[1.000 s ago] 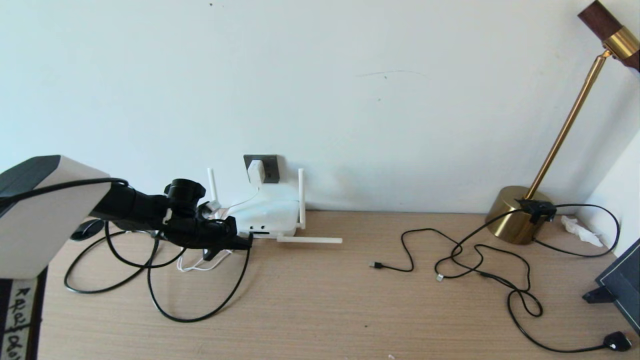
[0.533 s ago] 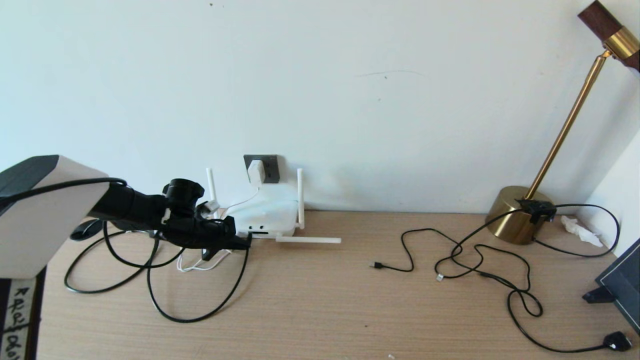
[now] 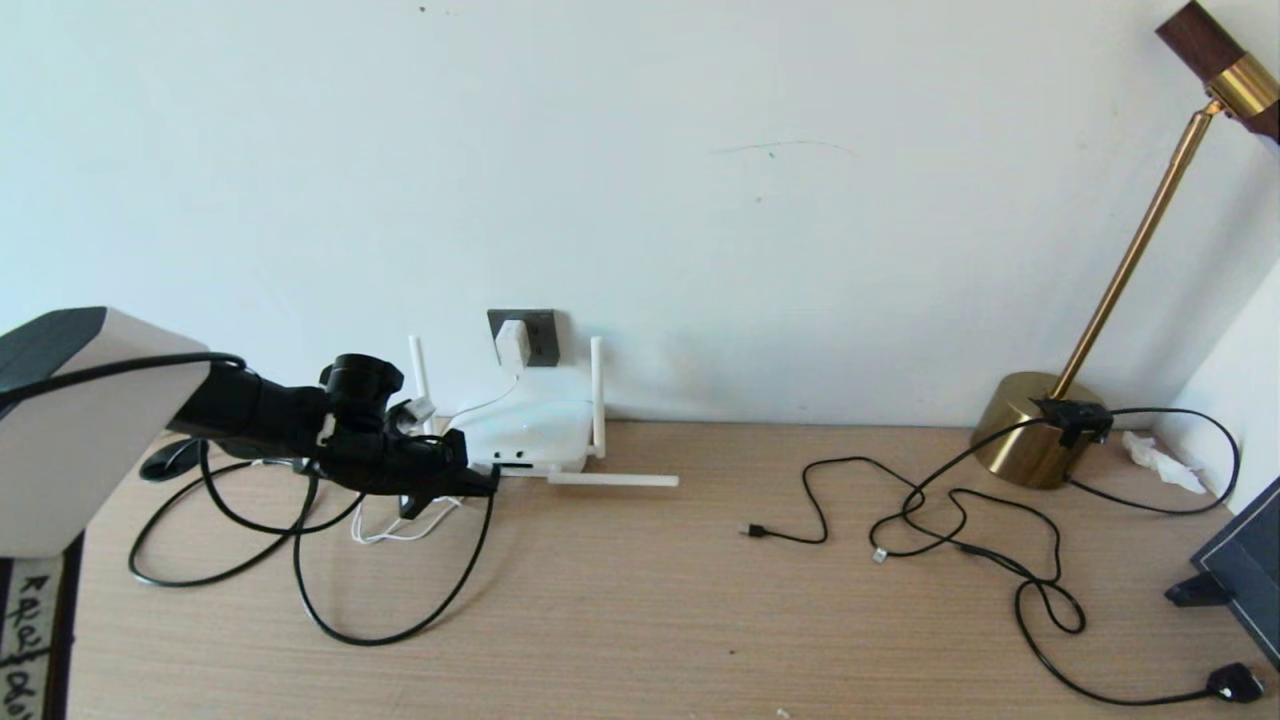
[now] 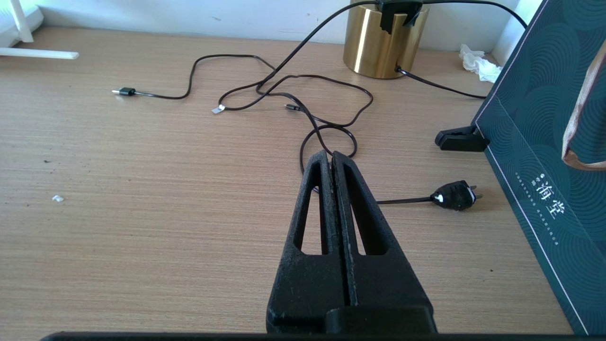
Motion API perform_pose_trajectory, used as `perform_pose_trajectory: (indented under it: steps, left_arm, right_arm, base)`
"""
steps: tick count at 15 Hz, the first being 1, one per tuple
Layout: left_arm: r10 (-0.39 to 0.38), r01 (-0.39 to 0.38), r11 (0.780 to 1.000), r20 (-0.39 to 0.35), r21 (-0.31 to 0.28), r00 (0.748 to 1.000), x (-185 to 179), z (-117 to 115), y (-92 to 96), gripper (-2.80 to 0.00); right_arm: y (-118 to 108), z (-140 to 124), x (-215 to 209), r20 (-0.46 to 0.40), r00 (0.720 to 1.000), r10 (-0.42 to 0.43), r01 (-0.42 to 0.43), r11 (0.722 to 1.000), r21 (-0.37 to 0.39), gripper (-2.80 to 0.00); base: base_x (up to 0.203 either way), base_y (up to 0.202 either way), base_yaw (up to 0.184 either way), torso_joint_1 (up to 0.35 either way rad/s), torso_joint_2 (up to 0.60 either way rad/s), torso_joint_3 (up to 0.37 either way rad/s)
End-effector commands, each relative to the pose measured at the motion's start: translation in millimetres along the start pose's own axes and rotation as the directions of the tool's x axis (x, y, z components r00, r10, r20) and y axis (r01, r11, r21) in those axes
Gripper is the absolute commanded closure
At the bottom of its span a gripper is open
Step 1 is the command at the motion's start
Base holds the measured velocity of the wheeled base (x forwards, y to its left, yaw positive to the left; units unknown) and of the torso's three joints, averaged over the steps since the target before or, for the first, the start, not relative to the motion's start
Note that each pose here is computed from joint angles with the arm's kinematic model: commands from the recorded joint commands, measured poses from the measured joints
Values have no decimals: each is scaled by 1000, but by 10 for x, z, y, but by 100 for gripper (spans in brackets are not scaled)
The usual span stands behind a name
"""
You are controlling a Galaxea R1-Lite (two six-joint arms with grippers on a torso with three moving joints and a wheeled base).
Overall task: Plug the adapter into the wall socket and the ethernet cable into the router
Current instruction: Plug cable into router interface
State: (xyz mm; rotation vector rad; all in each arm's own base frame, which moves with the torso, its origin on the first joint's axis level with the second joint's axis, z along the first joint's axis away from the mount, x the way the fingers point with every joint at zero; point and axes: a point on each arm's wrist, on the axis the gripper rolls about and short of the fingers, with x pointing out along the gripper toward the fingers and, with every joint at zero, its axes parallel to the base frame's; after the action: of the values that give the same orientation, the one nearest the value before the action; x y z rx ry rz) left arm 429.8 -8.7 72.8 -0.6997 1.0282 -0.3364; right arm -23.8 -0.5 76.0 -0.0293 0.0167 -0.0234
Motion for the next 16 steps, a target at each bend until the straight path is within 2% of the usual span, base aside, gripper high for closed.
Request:
perform_pose_trajectory:
  steps: [1,16]
  left_arm:
    - [-6,6,1000,6,3,1000,-28,9,-25,0]
    - [-3,3,1000,24,0,1000,-64,69,40,0]
  right_arm:
    - [0,0,1,-2,1000,1,-1,1000,-2,0]
    - [0,0,1,-2,1000,1,-1,1000,-1,0]
  base:
    - [0,0,0,0,0,0]
    - [0,0,0,0,0,0]
